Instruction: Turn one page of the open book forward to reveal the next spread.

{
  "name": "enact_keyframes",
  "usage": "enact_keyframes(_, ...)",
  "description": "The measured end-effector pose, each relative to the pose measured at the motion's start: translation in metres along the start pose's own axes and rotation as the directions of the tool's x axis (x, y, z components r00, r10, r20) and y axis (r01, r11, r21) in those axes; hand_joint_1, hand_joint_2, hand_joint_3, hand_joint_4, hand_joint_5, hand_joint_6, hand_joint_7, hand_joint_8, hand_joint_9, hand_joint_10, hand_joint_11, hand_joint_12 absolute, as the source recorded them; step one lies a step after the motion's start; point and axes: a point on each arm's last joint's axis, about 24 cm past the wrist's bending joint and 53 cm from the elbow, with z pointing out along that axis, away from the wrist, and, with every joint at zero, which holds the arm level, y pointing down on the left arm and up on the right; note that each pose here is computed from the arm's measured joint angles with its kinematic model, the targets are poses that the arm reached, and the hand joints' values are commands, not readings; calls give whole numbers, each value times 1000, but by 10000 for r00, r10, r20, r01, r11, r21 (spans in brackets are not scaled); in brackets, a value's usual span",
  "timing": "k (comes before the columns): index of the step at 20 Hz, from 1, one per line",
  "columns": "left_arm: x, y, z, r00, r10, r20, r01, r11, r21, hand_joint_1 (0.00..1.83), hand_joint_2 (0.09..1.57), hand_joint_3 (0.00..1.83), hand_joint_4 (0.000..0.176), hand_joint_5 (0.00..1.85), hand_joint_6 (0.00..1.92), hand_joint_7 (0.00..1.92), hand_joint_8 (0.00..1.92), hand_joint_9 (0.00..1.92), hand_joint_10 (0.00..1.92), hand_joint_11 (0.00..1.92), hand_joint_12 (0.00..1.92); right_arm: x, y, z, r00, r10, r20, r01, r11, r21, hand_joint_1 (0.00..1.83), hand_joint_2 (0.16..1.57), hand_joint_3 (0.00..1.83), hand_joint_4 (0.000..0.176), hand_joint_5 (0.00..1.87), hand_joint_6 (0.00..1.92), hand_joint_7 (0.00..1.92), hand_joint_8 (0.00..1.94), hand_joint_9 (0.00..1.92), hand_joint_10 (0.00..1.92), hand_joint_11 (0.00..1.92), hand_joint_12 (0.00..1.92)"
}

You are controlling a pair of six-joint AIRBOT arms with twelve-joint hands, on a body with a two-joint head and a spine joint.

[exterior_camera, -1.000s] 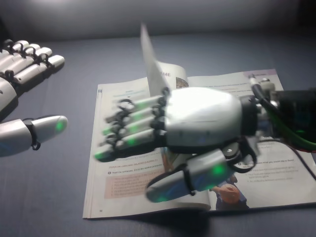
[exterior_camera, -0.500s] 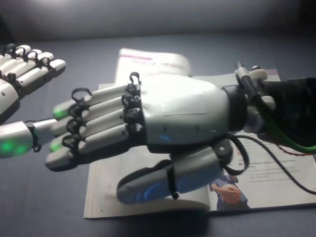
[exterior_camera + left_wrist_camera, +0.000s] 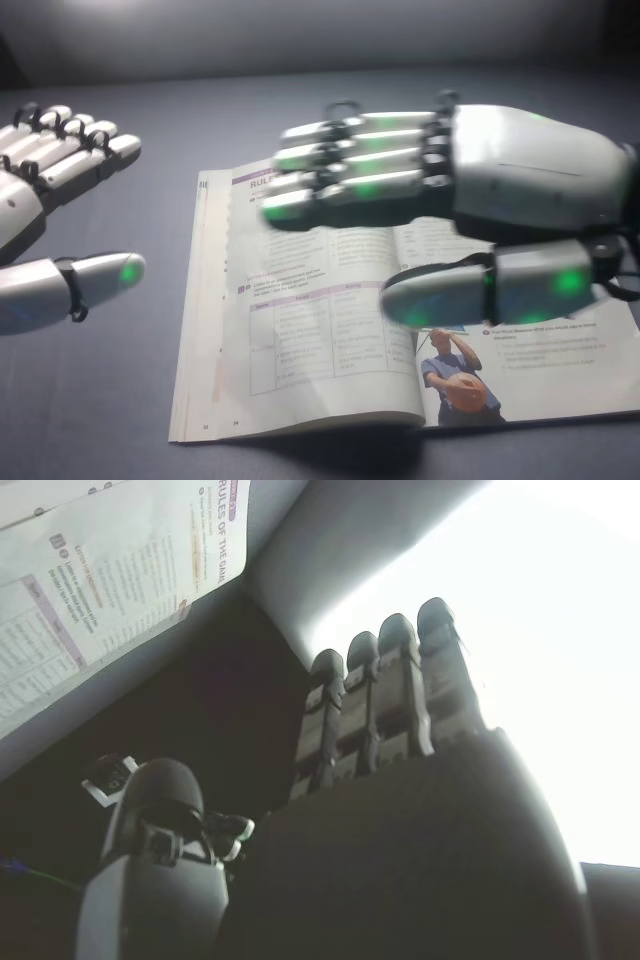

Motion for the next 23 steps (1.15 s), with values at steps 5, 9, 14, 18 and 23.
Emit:
enact_keyframes(5, -18, -5, -11, 9919, -880, 914, 856, 9959, 303, 0, 1300, 26, 0, 130, 10, 88, 11, 59, 12, 34, 14, -54, -47, -74, 9721, 78, 2345, -631, 9714, 2291, 22, 1442, 0, 0, 369, 10, 365, 1, 299, 6, 163, 293)
enact_keyframes(9, -27, -11, -19, 9660, -2057, 1568, 1932, 9769, 913, 0, 1350, 7, 10, 125, 0, 78, 0, 5, 0, 0, 0, -70, -66, -148, 8875, 366, 4593, -1971, 9312, 3065, 213, 1393, 0, 0, 273, 4, 268, 1, 194, 4, 1, 432)
enact_keyframes(14, -45, -26, -27, 9420, -2500, 2241, 2131, 9610, 1762, 141, 1370, 0, 38, 99, 6, 14, 4, 0, 0, 0, 0, -107, -47, -213, 7581, -506, 6502, -1940, 9344, 2989, 466, 1446, 1, 0, 209, 0, 208, 0, 144, 1, 0, 246)
enact_keyframes(18, -49, -33, -32, 9358, -2610, 2371, 2133, 9545, 2085, 285, 1335, 0, 42, 85, 0, 8, 1, 0, 0, 0, 0, -112, -39, -224, 7332, -706, 6763, -1768, 9406, 2898, 528, 1454, 1, 0, 214, 1, 189, 1, 142, 3, 0, 362)
enact_keyframes(23, -57, -38, -38, 9122, -3221, 2534, 2570, 9313, 2583, 170, 1319, 0, 0, 94, 7, 18, 5, 0, 0, 0, 0, -107, -34, -220, 7327, -540, 6784, -1828, 9446, 2727, 553, 1426, 0, 0, 220, 4, 230, 2, 205, 2, 0, 451)
